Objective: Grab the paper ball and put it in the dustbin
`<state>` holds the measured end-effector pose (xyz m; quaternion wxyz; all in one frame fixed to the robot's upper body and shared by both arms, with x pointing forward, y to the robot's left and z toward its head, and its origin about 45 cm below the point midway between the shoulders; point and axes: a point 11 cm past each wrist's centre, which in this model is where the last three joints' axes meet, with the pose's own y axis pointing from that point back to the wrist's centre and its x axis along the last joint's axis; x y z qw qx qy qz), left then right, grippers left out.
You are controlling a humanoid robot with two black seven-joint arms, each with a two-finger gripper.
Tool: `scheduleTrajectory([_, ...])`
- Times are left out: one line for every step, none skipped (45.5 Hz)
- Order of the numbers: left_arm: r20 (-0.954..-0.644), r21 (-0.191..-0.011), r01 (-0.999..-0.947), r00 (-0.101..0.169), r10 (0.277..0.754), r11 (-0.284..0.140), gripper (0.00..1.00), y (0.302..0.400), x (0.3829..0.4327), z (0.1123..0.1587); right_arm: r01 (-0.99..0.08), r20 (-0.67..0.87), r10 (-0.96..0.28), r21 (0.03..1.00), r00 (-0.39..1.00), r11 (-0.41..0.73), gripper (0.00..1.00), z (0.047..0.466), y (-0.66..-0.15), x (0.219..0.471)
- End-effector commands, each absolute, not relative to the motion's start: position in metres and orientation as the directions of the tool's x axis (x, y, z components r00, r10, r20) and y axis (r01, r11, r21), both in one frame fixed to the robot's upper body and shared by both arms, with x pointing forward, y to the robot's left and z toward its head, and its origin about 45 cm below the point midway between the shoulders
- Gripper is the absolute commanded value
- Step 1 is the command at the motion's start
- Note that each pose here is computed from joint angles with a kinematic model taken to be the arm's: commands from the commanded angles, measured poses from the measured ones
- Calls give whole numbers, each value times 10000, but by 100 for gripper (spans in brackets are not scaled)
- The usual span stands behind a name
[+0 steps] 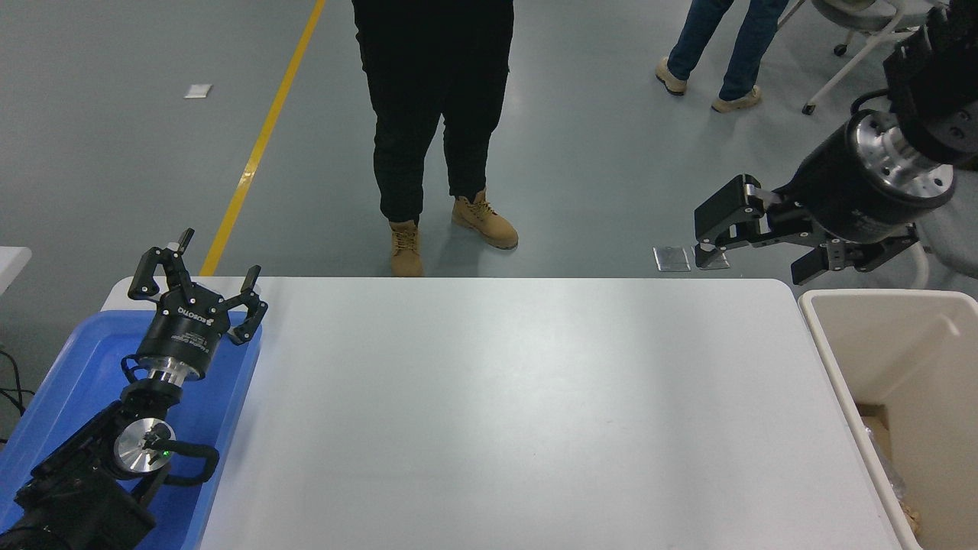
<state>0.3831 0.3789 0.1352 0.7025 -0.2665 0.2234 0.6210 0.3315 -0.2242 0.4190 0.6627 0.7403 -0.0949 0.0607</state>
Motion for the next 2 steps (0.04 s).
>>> scheduleTrajectory([-6455, -981, -9914, 1296, 7527, 865, 98, 3787, 3832, 1355, -1653, 1656, -54, 9808, 9862, -1034, 100, 4120, -2071, 3256])
scheduleTrajectory([-6449, -962, -9916, 1286, 7534, 868, 98, 3788, 3830, 1350, -1643, 1642, -90, 9807, 9864, -1064, 100, 4117, -2077, 3256])
